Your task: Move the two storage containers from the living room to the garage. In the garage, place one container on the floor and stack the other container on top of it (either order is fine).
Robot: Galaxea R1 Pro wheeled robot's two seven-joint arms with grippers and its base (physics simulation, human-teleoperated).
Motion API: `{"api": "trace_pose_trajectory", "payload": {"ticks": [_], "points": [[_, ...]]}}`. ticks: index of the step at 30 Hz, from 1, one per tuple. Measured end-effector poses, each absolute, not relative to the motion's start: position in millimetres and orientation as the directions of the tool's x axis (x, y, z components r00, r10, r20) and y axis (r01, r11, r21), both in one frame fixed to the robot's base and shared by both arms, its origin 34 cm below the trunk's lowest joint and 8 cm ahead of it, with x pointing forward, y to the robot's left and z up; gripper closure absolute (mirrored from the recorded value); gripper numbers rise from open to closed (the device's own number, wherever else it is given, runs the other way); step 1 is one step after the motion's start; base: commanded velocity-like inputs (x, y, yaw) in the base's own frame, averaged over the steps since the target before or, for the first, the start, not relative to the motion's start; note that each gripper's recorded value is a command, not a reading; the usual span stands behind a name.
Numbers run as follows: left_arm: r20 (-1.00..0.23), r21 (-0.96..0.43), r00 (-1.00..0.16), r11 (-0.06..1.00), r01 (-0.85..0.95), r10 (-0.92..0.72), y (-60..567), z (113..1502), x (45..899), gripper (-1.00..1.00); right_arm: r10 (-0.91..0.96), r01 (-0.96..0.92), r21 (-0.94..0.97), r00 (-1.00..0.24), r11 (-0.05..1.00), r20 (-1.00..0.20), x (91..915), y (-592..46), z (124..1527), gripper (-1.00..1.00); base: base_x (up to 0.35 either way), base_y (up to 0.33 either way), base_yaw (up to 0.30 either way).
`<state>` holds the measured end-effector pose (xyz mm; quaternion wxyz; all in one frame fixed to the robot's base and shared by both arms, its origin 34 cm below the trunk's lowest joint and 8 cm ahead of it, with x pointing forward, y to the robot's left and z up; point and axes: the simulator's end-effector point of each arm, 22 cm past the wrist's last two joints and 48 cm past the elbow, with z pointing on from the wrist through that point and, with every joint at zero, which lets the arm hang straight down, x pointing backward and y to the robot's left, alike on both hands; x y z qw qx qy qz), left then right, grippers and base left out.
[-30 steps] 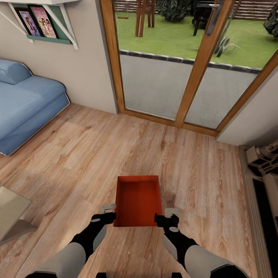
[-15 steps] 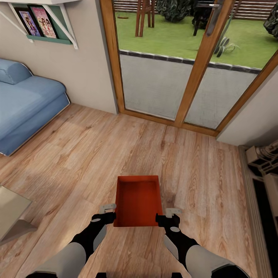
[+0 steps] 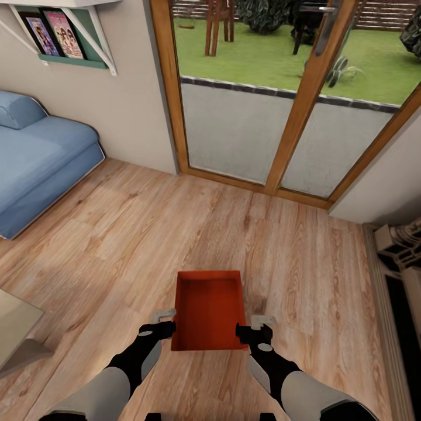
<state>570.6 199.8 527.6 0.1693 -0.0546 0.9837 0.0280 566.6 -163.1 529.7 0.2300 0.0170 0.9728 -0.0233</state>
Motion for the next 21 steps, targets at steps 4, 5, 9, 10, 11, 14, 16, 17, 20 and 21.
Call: {"api": "trace_pose_trajectory", "payload": {"ticks": [4, 5, 9, 10, 11, 14, 16, 17, 20, 21], "points": [[-0.336, 0.036, -0.937, 0.993, -0.116, -0.098, 199.7, 527.6, 570.6, -1.0, 0.022, 0.044, -0.038, -0.894, 0.998, -0.448, 566.6, -163.7, 529.6, -1.0, 0.116, 0.0, 0.0], [-0.336, 0.036, -0.937, 0.993, -0.116, -0.098, 199.7, 527.6, 570.6, -1.0, 0.022, 0.044, -0.038, -0.894, 0.998, -0.448, 566.6, -163.7, 529.6, -1.0, 0.116, 0.0, 0.0], [-0.336, 0.036, -0.937, 0.993, -0.116, -0.097, 199.5, 527.7, 570.6, -1.0, 0.022, 0.044, -0.038, -0.894, 0.998, -0.448, 566.6, -163.8, 529.6, -1.0, 0.116, 0.0, 0.0], [-0.336, 0.037, -0.937, 0.993, -0.116, -0.097, 199.8, 527.7, 570.6, -1.0, 0.022, 0.044, -0.038, -0.894, 0.998, -0.448, 566.6, -163.8, 529.6, -1.0, 0.116, 0.0, 0.0], [-0.336, 0.037, -0.937, 0.993, -0.115, -0.096, 199.6, 527.7, 570.6, -1.0, 0.022, 0.044, -0.038, -0.894, 0.998, -0.448, 566.6, -163.8, 529.6, -1.0, 0.116, 0.0, 0.0], [-0.336, 0.037, -0.937, 0.993, -0.115, -0.096, 199.7, 527.7, 570.7, -1.0, 0.022, 0.044, -0.038, -0.894, 0.998, -0.448, 566.6, -163.9, 529.6, -1.0, 0.116, 0.0, 0.0], [-0.337, 0.037, -0.937, 0.993, -0.114, -0.095, 199.5, 527.7, 570.7, -1.0, 0.022, 0.044, -0.038, -0.894, 0.998, -0.448, 566.6, -163.9, 529.6, -1.0, 0.116, 0.0, 0.0], [-0.337, 0.037, -0.937, 0.993, -0.114, -0.095, 199.6, 527.7, 570.7, -1.0, 0.022, 0.044, -0.038, -0.894, 0.998, -0.448, 566.6, -163.9, 529.6, -1.0, 0.116, 0.0, 0.0], [-0.337, 0.038, -0.937, 0.993, -0.113, -0.094, 200.0, 527.7, 570.7, -1.0, 0.022, 0.044, -0.038, -0.894, 0.998, -0.448, 566.6, -163.9, 529.6, -1.0, 0.094, 0.0, 0.0], [-0.337, 0.038, -0.937, 0.993, -0.112, -0.093, 200.1, 527.6, 570.8, -1.0, 0.022, 0.044, -0.038, -0.894, 0.998, -0.448, 566.6, -163.9, 529.6, -1.0, 0.038, 0.0, 0.0]]}}
